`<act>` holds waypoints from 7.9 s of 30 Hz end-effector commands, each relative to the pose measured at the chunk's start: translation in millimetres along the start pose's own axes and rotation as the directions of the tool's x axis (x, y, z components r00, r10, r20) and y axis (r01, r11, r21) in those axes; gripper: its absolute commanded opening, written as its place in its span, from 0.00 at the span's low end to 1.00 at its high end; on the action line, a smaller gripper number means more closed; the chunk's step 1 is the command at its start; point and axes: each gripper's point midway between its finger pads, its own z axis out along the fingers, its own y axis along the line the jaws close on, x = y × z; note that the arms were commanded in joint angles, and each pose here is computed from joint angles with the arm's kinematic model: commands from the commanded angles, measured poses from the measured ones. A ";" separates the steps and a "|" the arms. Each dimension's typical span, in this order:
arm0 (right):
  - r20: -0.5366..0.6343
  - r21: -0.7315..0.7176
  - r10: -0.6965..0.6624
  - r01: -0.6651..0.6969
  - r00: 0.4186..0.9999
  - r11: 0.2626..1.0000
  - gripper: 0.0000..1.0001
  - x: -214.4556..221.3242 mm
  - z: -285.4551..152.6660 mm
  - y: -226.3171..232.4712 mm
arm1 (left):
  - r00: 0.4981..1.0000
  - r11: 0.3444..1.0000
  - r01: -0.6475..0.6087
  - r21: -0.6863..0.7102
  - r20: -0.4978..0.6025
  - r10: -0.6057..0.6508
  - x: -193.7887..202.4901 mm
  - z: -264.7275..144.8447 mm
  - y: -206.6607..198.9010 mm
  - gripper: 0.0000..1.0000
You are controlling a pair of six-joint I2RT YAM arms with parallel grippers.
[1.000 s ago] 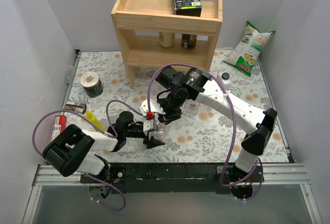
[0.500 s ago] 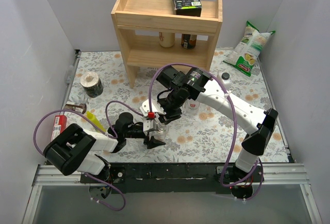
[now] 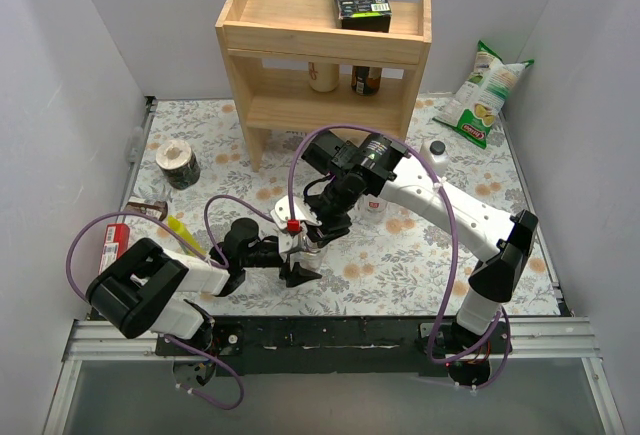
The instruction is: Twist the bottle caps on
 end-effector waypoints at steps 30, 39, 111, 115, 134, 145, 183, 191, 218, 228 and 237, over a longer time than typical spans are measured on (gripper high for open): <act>-0.140 -0.015 -0.042 0.041 0.989 0.999 0.20 14.7 12.5 1.8 | 0.996 0.997 -0.083 -0.006 0.033 0.083 -14.0 1.9 6.7 0.00; -0.201 -0.004 0.052 -0.054 0.978 0.999 0.24 27.7 22.4 -2.7 | 0.994 0.995 -0.095 -0.027 0.044 0.096 -16.2 0.6 8.7 0.00; 0.567 -0.141 0.474 -0.487 0.674 0.862 0.98 -21.8 -80.4 -40.5 | 0.966 0.960 0.240 -0.144 0.133 -0.221 -80.3 -2.0 43.2 0.00; 0.550 -0.135 0.486 -0.502 0.679 0.854 0.98 -16.1 -76.7 -34.7 | 0.966 0.958 0.239 -0.157 0.140 -0.218 -81.1 -3.4 45.3 0.00; 0.525 0.009 0.519 -0.614 0.675 0.790 0.93 16.4 -95.5 -42.5 | 0.973 0.969 0.209 -0.131 0.122 -0.194 -81.1 -6.4 45.3 0.00; 0.636 -0.133 0.455 -0.492 0.624 0.861 0.98 -16.5 -103.7 -73.9 | 0.977 0.977 0.197 -0.079 0.100 -0.189 -87.3 -0.8 43.2 0.00; 0.554 0.071 0.499 -0.635 0.666 0.769 0.98 24.2 -92.1 -52.9 | 0.967 0.964 0.242 -0.108 0.102 -0.232 -82.4 -2.3 57.4 0.00; 0.624 -0.042 0.452 -0.550 0.637 0.834 0.98 -5.2 -98.5 -82.7 | 0.971 0.970 0.230 -0.083 0.085 -0.224 -83.6 1.4 53.6 0.00; 0.557 -0.063 0.493 -0.558 0.669 0.828 0.98 -6.9 -77.2 -24.7 | 0.951 0.933 0.304 -0.192 0.121 -0.285 -78.8 -8.5 77.7 0.00; 0.582 0.021 0.495 -0.620 0.645 0.784 0.98 15.0 -94.6 -52.7 | 0.962 0.957 0.269 -0.113 0.088 -0.260 -80.2 -2.8 65.3 0.00; 0.645 -0.057 0.450 -0.548 0.618 0.834 0.98 -8.1 -106.5 -86.0 | 0.969 0.968 0.244 -0.060 0.061 -0.241 -82.6 6.3 55.3 0.00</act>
